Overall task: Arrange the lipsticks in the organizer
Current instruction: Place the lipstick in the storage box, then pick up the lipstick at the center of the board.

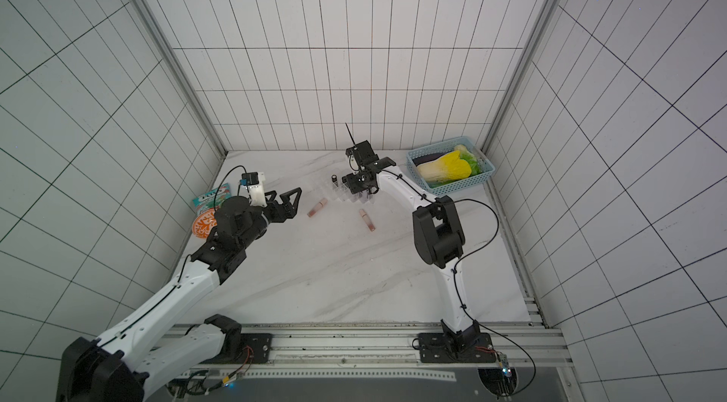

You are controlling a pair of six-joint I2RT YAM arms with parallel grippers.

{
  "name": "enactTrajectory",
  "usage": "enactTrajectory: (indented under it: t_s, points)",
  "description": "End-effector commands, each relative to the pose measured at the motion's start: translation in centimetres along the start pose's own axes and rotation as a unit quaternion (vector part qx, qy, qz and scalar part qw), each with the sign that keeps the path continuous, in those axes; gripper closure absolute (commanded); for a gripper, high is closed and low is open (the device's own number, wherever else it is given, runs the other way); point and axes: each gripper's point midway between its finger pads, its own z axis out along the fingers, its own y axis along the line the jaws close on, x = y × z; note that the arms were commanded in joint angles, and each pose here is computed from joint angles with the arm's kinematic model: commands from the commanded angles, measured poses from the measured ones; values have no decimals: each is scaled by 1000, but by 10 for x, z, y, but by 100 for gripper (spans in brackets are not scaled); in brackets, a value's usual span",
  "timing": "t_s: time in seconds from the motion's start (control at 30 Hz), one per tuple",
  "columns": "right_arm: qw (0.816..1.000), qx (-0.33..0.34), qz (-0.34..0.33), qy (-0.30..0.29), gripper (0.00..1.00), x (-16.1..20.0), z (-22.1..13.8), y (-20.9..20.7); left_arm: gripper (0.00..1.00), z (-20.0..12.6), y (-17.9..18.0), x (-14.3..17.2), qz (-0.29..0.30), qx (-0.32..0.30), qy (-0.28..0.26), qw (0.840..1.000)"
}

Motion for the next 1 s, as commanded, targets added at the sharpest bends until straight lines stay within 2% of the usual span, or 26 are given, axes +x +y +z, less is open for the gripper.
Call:
enactTrajectory:
  t_s: [0.0,0.1,0.17,0.27,0.37,0.47,0.57,0.83,0.97]
  points:
    - [1000,-4,-12,-28,44,-18,-30,12,7,-1,-5,-10,5,7,-6,1000]
    - [999,1,-21,-42,40,-18,-61,20,7,-1,-7,-10,7,11,-2,1000]
    - [999,8,-22,-40,40,-3,-79,22,7,-1,-9,-11,7,17,-1,1000]
    - [999,16,-12,-32,36,33,-97,19,7,-2,-12,-12,5,23,-1,1000]
    - [999,31,1,-7,34,81,-101,11,7,-3,-15,-11,-1,32,-1,999]
    - [999,30,12,14,32,117,-95,9,7,-1,-22,-10,-6,52,3,999]
    - [999,21,15,35,31,137,-81,11,6,1,-32,-8,-12,79,11,997]
    - [994,-16,0,106,31,163,-27,16,7,1,-44,-9,-22,110,23,993]
    - [992,-8,-5,127,36,171,-7,12,6,3,-46,-8,-21,114,27,993]
